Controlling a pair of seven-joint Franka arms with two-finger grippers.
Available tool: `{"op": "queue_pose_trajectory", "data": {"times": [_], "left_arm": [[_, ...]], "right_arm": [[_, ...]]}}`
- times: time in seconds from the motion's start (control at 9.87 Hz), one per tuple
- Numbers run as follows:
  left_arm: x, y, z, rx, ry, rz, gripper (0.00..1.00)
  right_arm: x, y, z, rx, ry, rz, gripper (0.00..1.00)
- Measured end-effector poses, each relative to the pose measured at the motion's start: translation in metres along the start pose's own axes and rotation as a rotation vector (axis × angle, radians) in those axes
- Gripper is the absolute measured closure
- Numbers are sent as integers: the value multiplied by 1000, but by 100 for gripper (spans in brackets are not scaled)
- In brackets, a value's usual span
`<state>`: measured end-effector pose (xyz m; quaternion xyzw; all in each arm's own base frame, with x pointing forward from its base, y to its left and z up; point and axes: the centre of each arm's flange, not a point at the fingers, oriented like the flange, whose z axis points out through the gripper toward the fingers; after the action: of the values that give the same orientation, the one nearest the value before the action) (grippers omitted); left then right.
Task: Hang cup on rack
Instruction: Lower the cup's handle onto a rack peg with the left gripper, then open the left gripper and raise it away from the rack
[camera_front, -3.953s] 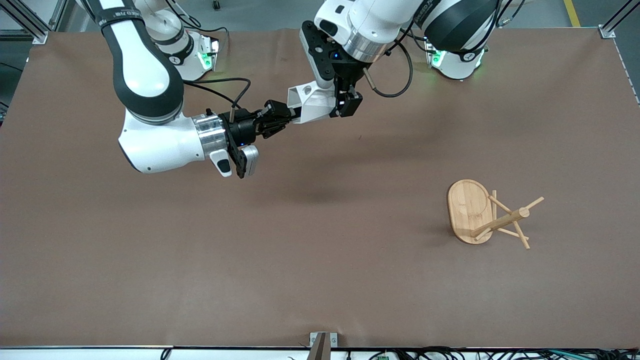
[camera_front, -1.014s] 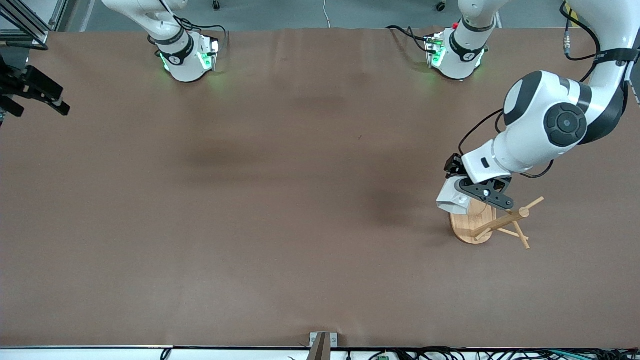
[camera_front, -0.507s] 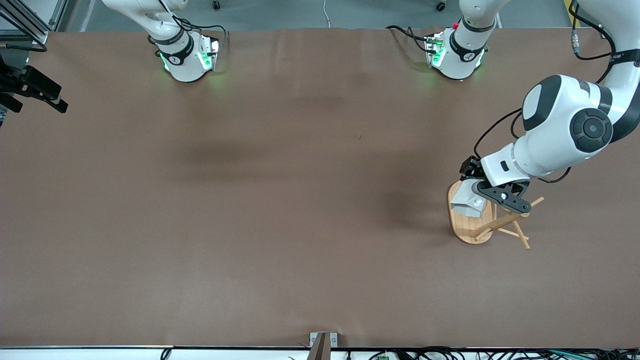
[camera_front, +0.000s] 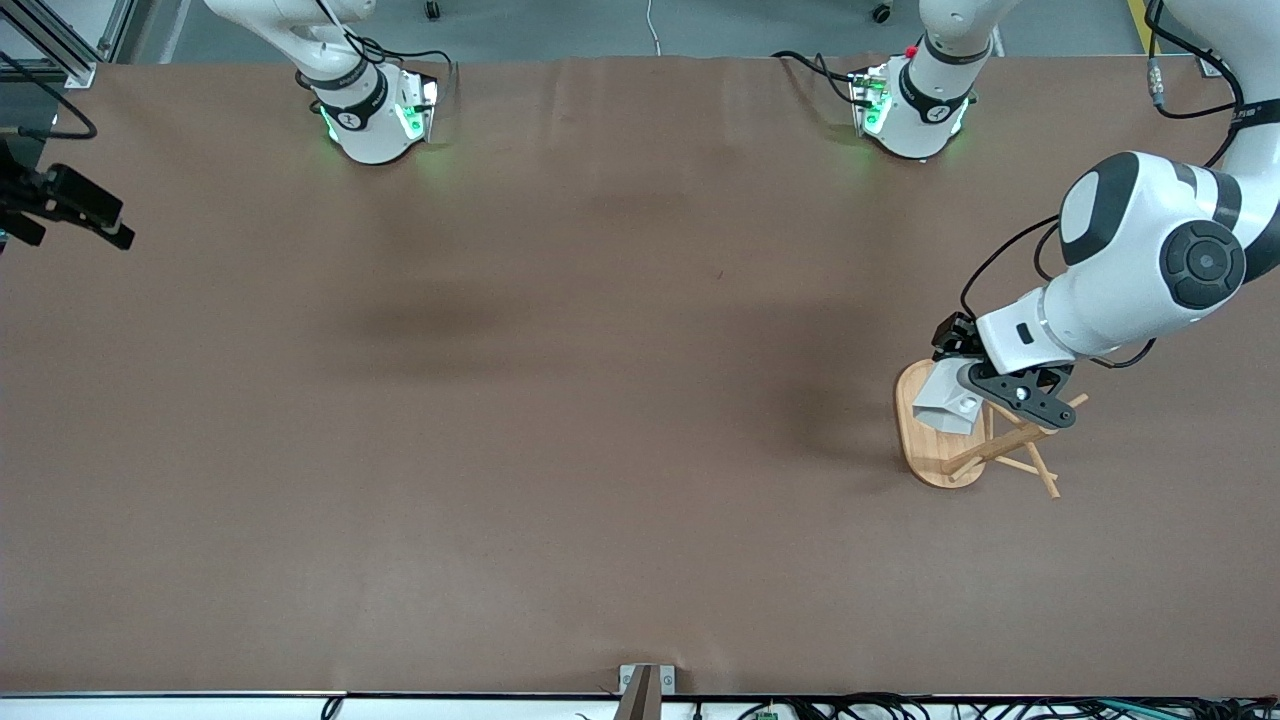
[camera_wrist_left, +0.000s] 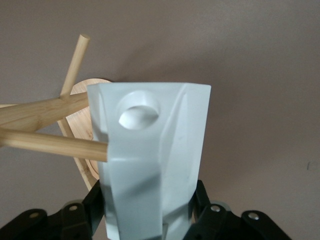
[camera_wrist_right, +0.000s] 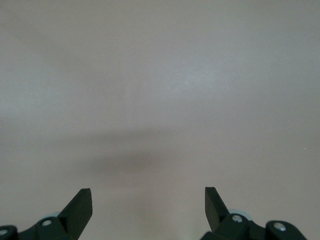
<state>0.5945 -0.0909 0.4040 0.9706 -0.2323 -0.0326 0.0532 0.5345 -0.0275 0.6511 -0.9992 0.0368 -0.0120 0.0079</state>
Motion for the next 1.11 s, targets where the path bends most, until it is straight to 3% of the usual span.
{"op": "queue_pose_trajectory", "data": {"times": [0.61,0.81,1.11], "left_arm": [[-1,-35,13,-58,4,-12,26],[3,-39,3,-53,28,-15,2],[9,-47,-32,-38,63,-27,0]], "right_arm": [[24,-1,10,-2,-10,-13,0],[24,-2,10,-2,-10,-15,0],[24,6,7,-3,-3,-13,0]]}}
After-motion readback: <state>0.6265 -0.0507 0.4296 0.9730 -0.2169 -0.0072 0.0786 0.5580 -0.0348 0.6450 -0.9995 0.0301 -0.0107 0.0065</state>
